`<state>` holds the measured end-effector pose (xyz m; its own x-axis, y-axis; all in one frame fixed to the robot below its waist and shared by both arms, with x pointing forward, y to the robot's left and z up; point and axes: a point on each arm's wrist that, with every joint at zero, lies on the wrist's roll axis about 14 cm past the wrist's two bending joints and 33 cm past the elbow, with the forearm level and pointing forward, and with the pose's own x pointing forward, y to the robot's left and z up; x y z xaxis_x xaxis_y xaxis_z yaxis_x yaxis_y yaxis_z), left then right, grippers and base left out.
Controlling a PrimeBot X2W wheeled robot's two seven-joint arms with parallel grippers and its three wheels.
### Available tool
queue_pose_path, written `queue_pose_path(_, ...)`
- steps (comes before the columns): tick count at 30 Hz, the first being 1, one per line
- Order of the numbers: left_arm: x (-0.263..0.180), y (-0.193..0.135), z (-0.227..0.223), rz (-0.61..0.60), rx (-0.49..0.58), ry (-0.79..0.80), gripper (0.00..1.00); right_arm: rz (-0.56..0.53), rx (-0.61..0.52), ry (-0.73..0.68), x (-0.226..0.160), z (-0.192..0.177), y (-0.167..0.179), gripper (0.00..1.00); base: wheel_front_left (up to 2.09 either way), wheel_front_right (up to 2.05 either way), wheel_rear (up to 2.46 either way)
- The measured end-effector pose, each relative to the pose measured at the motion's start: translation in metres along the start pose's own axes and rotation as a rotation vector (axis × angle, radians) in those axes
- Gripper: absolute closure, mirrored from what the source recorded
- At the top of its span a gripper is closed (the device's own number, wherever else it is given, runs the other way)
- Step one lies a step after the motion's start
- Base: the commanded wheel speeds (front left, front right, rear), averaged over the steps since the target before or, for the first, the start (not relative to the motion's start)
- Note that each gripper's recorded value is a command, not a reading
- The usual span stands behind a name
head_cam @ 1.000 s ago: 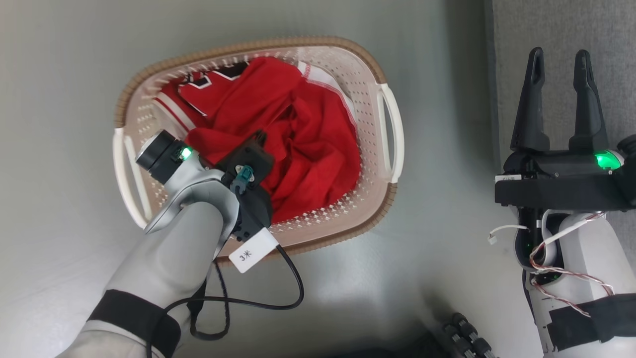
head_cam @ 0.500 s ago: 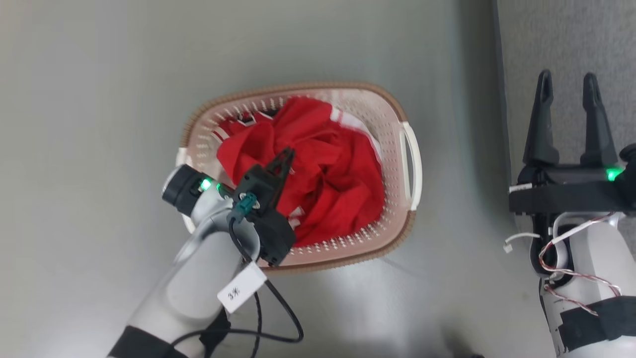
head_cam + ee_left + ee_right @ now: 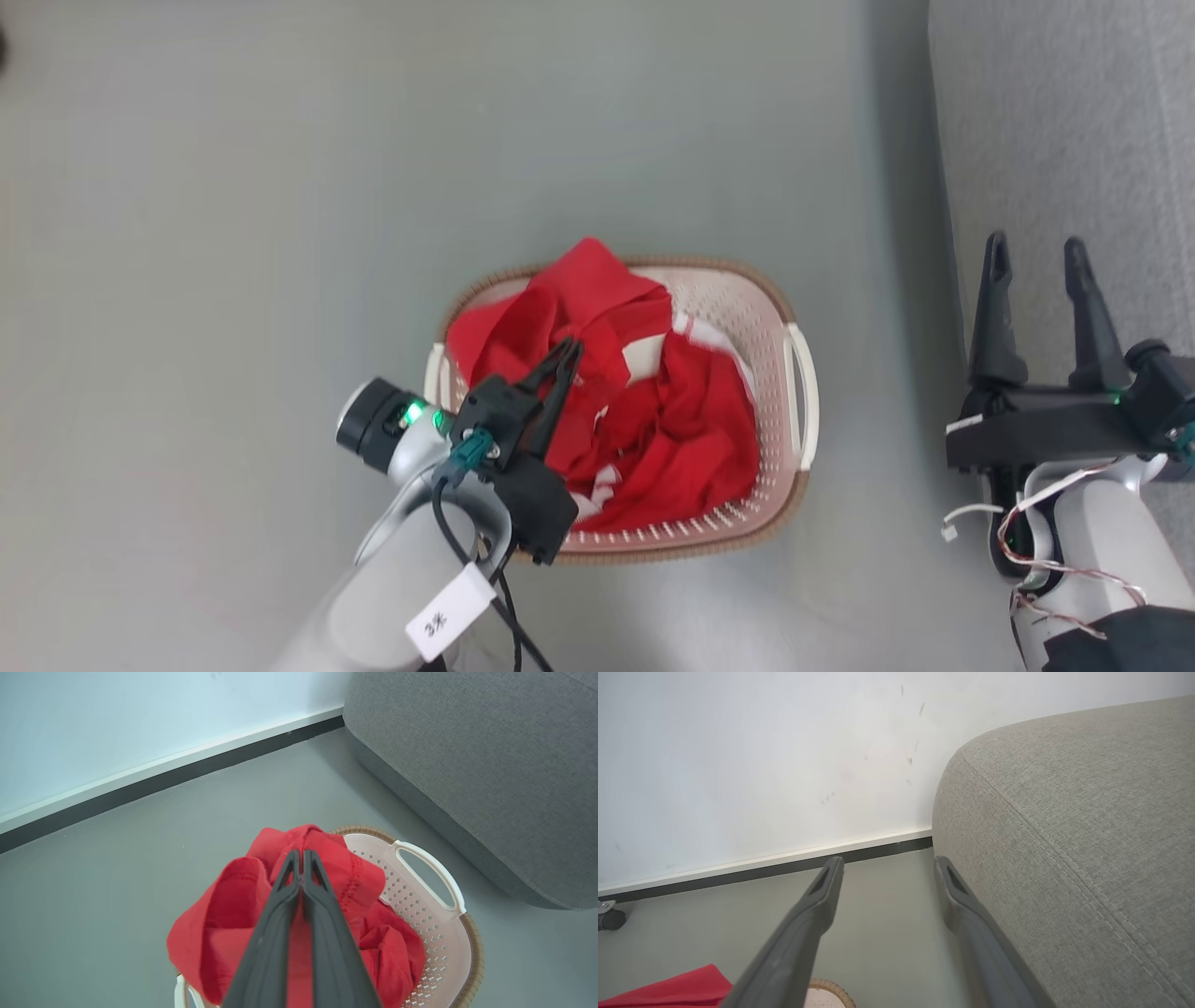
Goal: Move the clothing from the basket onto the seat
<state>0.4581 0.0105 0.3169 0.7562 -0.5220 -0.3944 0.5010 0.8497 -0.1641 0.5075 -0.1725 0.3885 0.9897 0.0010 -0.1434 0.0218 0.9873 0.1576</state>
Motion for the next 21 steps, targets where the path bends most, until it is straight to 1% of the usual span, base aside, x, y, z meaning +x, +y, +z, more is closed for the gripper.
queue_pose_path(5,-0.021,0.000,0.020,0.036,-0.003,-0.053,1.00,0.019,0.009,-0.018,-0.011,0.015,0.010,0.00,0.00,0.00,0.00)
queue_pose_path(8,-0.034,-0.001,0.033,0.063,-0.028,-0.091,1.00,0.028,0.017,-0.033,-0.019,0.025,0.016,0.00,0.00,0.00,0.00)
queue_pose_path(13,-0.054,-0.006,0.051,0.085,-0.029,-0.149,1.00,0.042,0.021,-0.050,-0.035,0.038,0.022,0.00,0.00,0.00,0.00)
queue_pose_path(17,-0.069,-0.015,0.066,0.080,-0.022,-0.200,0.99,0.045,0.021,-0.071,-0.049,0.049,0.024,0.00,0.00,0.00,0.00)
queue_pose_path(18,-0.072,-0.018,0.070,0.081,-0.024,-0.214,0.84,0.045,0.021,-0.078,-0.053,0.052,0.024,0.00,0.00,0.00,0.00)
queue_pose_path(20,-0.078,-0.021,0.078,0.083,-0.021,-0.240,0.50,0.043,0.022,-0.090,-0.059,0.058,0.024,0.00,0.00,0.00,0.00)
queue_pose_path(21,-0.080,-0.023,0.082,0.081,-0.016,-0.251,0.00,0.044,0.023,-0.096,-0.062,0.061,0.025,0.00,0.00,0.00,0.00)
